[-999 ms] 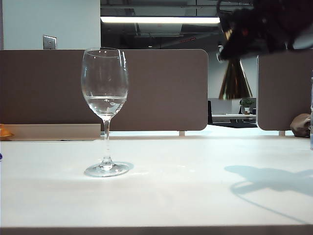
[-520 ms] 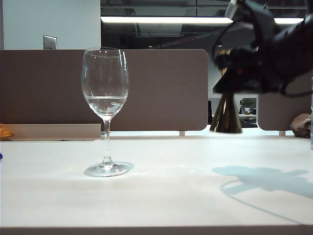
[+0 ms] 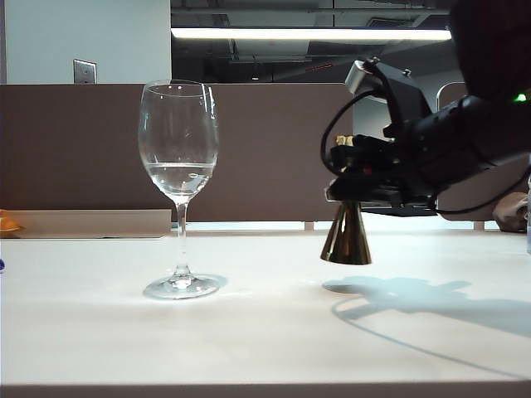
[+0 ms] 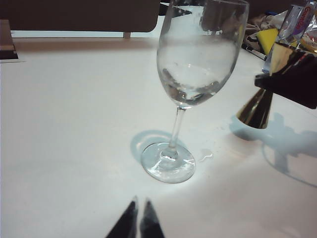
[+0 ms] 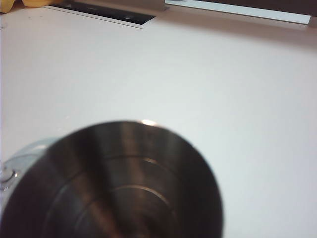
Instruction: Pick up the jigger and pour the water inside into the glass.
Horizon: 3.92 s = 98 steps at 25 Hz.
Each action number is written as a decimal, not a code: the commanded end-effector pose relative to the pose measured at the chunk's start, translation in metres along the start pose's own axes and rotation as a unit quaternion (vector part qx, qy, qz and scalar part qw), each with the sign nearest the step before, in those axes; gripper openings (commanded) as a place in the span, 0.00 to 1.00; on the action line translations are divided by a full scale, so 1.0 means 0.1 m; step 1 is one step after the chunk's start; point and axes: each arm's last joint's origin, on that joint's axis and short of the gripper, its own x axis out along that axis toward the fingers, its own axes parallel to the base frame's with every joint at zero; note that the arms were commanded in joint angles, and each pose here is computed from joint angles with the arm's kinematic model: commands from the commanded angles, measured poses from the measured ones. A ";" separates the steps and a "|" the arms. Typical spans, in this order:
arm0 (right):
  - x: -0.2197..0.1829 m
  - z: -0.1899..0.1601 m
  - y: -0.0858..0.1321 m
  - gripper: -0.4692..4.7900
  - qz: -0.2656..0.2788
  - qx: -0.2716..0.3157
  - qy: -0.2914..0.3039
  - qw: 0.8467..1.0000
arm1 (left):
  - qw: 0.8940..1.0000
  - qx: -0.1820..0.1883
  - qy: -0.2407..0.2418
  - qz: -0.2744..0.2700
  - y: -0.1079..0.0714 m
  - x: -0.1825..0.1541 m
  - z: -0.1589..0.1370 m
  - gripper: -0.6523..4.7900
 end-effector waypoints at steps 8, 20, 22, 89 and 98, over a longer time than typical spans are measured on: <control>0.18 -0.07 -0.01 0.09 0.004 0.003 0.011 1.000 | 1.000 0.000 0.000 0.000 0.00 0.00 0.00 0.16; 0.22 -0.18 0.04 0.34 0.027 0.004 0.037 0.999 | 1.000 0.000 0.000 0.000 0.00 0.00 0.00 0.16; 0.22 -0.18 0.04 0.34 0.027 0.004 0.037 0.999 | 1.000 0.000 0.000 0.000 0.00 0.00 0.00 0.16; -1.78 -0.14 -0.15 0.08 -0.144 0.074 -0.109 0.981 | 1.000 0.000 0.000 0.000 0.00 0.00 0.00 0.16; -1.80 -0.29 -0.13 0.08 -0.156 0.074 -0.113 0.978 | 1.000 0.000 0.000 0.000 0.00 0.00 0.00 0.16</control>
